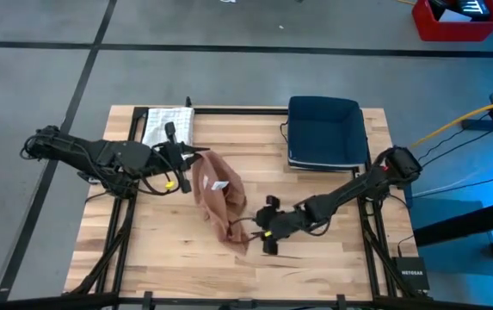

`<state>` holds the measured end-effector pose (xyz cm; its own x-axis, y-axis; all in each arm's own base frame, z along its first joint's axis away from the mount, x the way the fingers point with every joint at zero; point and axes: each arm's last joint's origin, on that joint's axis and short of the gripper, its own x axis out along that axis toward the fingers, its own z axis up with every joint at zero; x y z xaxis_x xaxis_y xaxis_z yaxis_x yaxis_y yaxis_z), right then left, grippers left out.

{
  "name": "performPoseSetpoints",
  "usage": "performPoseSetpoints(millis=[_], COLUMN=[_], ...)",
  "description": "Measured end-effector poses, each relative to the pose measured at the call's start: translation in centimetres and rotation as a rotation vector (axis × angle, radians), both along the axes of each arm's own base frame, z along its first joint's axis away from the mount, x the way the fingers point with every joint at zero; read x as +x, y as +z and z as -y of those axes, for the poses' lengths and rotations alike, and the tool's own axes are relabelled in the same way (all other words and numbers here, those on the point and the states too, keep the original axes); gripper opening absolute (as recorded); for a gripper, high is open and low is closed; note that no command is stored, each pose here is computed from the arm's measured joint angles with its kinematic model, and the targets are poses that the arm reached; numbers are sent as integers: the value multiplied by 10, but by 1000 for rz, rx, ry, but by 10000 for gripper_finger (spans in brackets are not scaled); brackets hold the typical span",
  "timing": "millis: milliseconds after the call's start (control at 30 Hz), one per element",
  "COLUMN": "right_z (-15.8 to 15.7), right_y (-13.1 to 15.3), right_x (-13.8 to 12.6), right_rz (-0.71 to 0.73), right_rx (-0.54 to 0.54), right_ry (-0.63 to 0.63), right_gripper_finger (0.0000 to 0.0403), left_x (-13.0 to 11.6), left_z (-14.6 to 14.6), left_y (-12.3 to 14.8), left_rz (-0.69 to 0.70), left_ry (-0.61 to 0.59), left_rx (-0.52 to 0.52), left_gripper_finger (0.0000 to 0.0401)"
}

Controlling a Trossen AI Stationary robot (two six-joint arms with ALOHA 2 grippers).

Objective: Fold towel
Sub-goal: Fold the brown towel on the table

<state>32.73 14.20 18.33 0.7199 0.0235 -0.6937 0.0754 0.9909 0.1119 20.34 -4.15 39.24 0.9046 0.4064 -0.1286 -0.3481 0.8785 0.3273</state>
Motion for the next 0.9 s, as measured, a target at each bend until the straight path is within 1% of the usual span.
performPoseSetpoints(millis=[67,100,200,333,400,600,700,800,867,900], right_z=[-3,-5,-11,-17,-20,-22,-22,-21,-21,-20], right_y=[-3,-2,-8,-25,-28,-38,-47,-56,-56,-55], right_x=[6,8,17,29,36,54,58,59,59,60], right_rz=[146,208,287,272,273,286,251,221,224,235], right_rx=[78,99,89,39,10,-152,-151,-140,-141,-154], right_ry=[-6,10,69,110,128,118,166,185,158,138], right_gripper_finger=[209,209,209,209,209,209,209,205,185,165], left_x=[0,0,0,0,0,0,0,0,0,0], left_z=[0,0,0,0,0,0,0,0,0,0], left_y=[0,0,0,0,0,0,0,0,0,0], left_rz=[-4,-5,-5,-5,-6,-5,-5,-6,-6,-6], left_ry=[-1,-2,-2,-2,-2,-2,-2,-2,-2,-2], left_rx=[10,13,14,14,16,14,15,15,15,15], left_gripper_finger=[7,7,7,7,7,8,8,8,8,8])
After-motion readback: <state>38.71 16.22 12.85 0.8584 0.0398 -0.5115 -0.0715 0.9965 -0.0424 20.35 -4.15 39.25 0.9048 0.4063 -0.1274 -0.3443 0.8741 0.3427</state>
